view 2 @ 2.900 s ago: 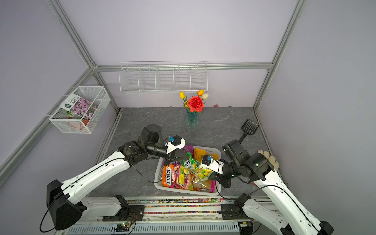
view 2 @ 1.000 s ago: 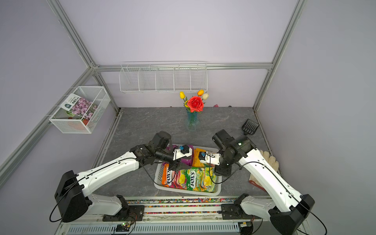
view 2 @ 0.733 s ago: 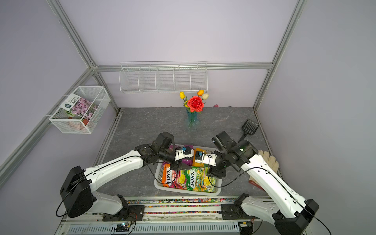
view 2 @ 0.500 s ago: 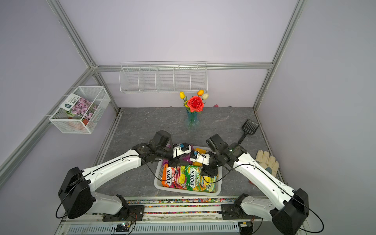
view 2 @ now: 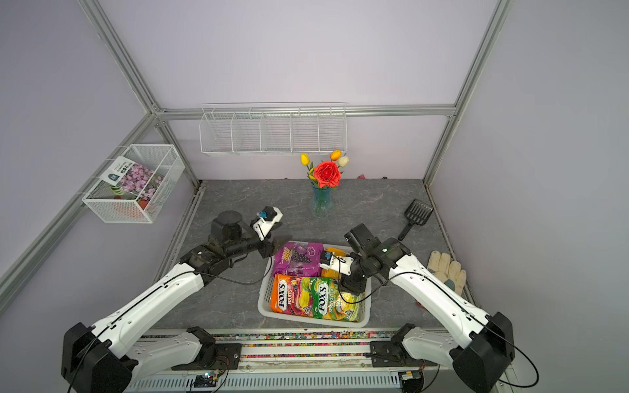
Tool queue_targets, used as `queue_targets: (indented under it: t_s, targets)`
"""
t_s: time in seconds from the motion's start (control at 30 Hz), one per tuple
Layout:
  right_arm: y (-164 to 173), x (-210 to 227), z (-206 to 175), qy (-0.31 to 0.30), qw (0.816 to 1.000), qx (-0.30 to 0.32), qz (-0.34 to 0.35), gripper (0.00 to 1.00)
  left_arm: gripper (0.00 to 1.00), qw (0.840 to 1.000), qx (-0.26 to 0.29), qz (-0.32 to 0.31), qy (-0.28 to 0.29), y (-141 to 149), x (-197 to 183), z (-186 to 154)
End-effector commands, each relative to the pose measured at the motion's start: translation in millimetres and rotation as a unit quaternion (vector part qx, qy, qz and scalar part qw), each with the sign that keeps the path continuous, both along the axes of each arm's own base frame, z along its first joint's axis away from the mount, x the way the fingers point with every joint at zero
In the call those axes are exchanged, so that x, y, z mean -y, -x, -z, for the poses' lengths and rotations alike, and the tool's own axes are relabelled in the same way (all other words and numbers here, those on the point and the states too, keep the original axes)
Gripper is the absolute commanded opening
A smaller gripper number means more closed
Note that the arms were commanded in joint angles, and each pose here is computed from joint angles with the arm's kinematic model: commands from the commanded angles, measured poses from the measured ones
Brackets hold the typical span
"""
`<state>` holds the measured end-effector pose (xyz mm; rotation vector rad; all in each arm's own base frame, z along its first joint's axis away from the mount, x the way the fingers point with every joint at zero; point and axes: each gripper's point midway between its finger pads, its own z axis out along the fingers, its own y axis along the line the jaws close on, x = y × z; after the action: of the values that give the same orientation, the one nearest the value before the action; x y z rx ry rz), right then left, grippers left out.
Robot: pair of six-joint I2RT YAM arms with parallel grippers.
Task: Put the candies in the basket
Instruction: Place the candy in the basket, then reset both arms
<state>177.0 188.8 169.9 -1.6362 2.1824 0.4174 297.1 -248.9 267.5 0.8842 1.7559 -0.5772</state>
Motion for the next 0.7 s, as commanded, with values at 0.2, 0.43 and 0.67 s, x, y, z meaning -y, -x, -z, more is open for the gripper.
queue_targets:
  t_s: [0.2, 0.43, 0.67]
  targets:
    - [-47, 25, -71, -0.077, 0.957, 0.048, 0.275, 0.72, 1.00, 0.918, -0.144, -0.350, 0.120, -60, -99, 32]
    - [-104, 97, -86, -0.131, 0.831, 0.158, 0.518, 0.73, 1.00, 0.885, -0.151, -0.430, 0.095, -68, -124, 55]
    - [-136, 181, -68, -0.161, 0.697, 0.347, 0.607, 0.99, 1.00, 0.898, -0.138, -0.413, 0.066, -71, -117, 42]
